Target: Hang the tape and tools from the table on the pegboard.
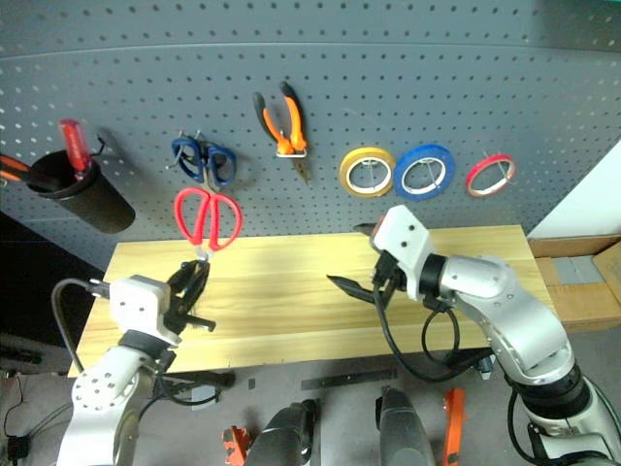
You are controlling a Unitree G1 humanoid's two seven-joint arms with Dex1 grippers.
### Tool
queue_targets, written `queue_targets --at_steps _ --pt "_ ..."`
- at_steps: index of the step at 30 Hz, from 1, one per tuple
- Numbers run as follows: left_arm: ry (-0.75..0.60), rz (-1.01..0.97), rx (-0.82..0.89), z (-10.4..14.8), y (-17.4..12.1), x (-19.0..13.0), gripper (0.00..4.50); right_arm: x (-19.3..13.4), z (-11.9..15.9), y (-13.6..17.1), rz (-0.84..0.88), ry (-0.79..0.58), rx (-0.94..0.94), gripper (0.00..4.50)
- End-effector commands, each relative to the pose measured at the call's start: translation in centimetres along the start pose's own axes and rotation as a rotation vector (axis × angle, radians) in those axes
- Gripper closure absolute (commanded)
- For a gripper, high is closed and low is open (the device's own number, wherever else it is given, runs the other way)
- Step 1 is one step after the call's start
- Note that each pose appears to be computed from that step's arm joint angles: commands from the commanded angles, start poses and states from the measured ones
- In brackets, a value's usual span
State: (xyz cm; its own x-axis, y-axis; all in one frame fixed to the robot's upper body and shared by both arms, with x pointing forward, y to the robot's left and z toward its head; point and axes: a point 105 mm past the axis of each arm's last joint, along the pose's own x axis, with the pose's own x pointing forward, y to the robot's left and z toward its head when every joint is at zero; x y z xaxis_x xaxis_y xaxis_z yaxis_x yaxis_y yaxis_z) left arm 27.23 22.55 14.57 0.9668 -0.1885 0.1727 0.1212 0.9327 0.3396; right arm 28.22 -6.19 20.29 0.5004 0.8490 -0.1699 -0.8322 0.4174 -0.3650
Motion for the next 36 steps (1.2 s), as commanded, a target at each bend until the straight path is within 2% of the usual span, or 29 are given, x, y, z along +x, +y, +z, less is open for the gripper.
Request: queue_targets --at_steps 1,8,15,19,27,36 --pt "-0.130 0.063 0.064 3.5 1.6 0.2 4.22 -0.4 1.2 -0.5 0.000 -0.045 -0.047 0.00" --pt "-0.176 0.057 0.067 4.6 1.5 1.4 4.22 0.1 1.0 -0.8 0.006 -0.046 -0.056 0.00" --pt "-0.139 0.029 0.082 3.6 1.5 3.8 4.22 0.3 1.3 -0.9 0.002 -0.058 -0.065 0.00" --pt "-0.123 0.048 0.083 2.7 2.2 4.7 4.22 0.6 2.4 -0.9 -0.006 -0.096 -0.084 0.00" --pt "-0.091 0.024 0.078 1.5 1.7 5.6 4.22 0.6 7.1 -1.7 -0.068 -0.304 -0.120 0.00" --pt "-0.070 0.011 0.070 0.8 1.4 6.1 4.22 0.8 7.3 -1.1 -0.050 -0.315 -0.136 0.00"
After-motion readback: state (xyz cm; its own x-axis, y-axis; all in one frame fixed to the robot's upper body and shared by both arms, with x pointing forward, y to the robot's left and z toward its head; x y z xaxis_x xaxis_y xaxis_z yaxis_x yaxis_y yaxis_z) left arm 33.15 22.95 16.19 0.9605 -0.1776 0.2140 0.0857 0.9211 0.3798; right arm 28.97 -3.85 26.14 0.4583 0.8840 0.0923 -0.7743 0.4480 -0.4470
